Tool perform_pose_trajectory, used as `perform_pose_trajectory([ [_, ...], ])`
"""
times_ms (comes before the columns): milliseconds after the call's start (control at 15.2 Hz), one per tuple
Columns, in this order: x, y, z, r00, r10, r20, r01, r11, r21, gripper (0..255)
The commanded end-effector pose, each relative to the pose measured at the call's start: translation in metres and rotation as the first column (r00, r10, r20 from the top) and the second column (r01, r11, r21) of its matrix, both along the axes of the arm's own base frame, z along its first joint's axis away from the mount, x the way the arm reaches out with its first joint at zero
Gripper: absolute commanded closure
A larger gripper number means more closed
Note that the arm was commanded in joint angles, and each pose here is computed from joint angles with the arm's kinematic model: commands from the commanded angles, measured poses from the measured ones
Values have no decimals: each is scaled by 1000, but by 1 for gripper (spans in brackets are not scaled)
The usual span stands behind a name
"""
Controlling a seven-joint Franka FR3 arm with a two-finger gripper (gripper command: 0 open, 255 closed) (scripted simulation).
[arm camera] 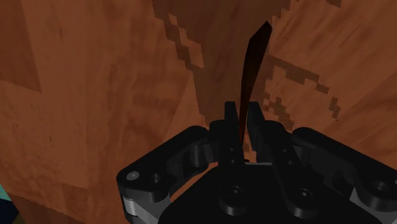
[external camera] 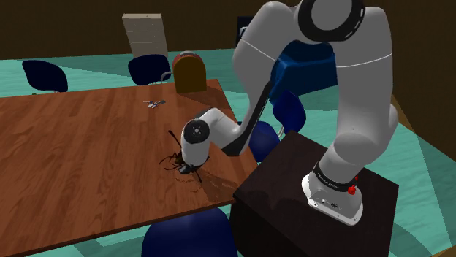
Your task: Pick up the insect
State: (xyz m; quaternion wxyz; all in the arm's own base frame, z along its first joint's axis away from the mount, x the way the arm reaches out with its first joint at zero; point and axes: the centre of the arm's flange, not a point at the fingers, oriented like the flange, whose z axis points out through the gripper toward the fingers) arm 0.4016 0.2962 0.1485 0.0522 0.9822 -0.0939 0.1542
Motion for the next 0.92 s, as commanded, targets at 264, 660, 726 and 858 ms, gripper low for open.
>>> perform_pose_trajectory([
  [264,1,0,31,1000,0,0,0,1000,0,255],
  [660,1,0,63,1000,0,0,0,1000,0,255],
  [726,1,0,68,1000,0,0,0,1000,0,255],
  [858,1,0,69,1000,0,0,0,1000,0,255],
])
